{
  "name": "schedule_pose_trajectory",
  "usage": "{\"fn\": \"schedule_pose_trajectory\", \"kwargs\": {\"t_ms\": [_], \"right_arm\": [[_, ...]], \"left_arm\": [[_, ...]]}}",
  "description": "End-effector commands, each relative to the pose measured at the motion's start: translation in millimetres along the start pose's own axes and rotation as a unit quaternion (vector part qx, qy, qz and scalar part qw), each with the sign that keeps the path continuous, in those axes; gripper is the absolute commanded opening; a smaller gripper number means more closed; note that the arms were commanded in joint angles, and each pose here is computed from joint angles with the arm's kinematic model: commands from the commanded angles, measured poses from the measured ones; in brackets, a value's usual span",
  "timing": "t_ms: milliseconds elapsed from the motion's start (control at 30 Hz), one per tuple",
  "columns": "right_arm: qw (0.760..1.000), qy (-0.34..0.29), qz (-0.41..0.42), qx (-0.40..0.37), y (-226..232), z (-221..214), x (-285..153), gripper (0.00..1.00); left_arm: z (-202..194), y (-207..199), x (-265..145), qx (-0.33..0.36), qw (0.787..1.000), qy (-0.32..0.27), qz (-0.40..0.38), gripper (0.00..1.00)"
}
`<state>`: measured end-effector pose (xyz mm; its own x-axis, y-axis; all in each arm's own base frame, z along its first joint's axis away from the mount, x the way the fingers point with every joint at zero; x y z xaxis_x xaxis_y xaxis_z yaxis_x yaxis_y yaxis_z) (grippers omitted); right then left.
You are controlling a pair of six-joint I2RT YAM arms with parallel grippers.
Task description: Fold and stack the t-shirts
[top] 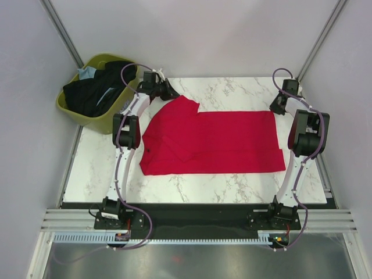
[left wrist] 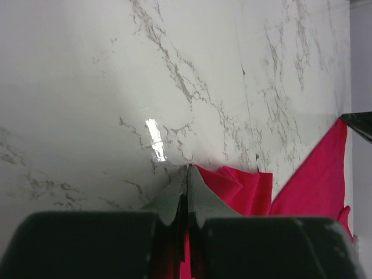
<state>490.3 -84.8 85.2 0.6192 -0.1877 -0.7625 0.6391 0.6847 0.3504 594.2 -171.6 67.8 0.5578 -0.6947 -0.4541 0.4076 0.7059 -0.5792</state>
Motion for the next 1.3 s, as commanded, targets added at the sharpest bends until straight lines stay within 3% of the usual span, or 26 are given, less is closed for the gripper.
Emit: {"fn": "schedule_pose_trajectory", "kwargs": {"t_ms": [0,67,233,333,467,900,933,967,1000,1067,1100,1267], "right_arm": [[1.0,0.014,0.005,-0.001,-2,-5,-3,0.15],[1.0,0.016,0.006,0.001,-3,-7,-2,0.0],[1.0,0.015,0.018,0.004,0,-3,-7,0.0],[0.999,0.001,0.036,0.007,7,4,-22,0.0],[0.997,-0.014,0.069,0.012,18,14,-48,0.0],[0.995,-0.019,0.095,0.02,19,7,-87,0.0],[0.995,-0.019,0.096,0.019,19,6,-88,0.0],[0.995,-0.017,0.096,0.019,18,2,-90,0.0],[0.995,-0.014,0.099,0.019,18,1,-91,0.0],[0.995,-0.009,0.099,0.018,17,-5,-90,0.0],[0.995,-0.009,0.099,0.021,17,-5,-91,0.0],[0.994,-0.004,0.103,0.018,16,-9,-90,0.0]], "left_arm": [[-1,-18,5,0.004,0.999,0.012,-0.04,0.02],[-1,-20,4,0.002,0.999,0.012,-0.052,0.02],[5,-21,-12,-0.007,0.999,0.001,-0.053,0.02],[39,-44,-42,0.013,0.996,-0.05,-0.066,0.02],[61,-61,-67,0.03,0.995,-0.069,-0.073,0.02],[49,-80,-102,0.044,0.995,-0.068,-0.055,0.02],[48,-78,-101,0.048,0.995,-0.07,-0.046,0.1],[50,-74,-98,0.064,0.995,-0.078,-0.019,0.26],[43,-62,-88,0.066,0.996,-0.068,0.002,0.57],[56,-57,-73,0.12,0.989,-0.075,0.053,0.66],[48,-51,-66,0.118,0.99,-0.043,0.07,0.68],[43,-27,-31,0.162,0.97,-0.026,0.18,0.78]]}}
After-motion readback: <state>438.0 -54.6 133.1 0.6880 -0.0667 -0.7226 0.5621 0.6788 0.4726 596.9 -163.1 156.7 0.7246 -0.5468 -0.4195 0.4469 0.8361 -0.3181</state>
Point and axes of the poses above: each gripper's point midway between its finger pads, its own x axis out along the fingers, its own y axis along the line the jaws close on, z = x × y, the point moved 8 cm from there along -x, back along the fingers, and after that the axes turned 12 degrees about x, right-handed, at the moved point
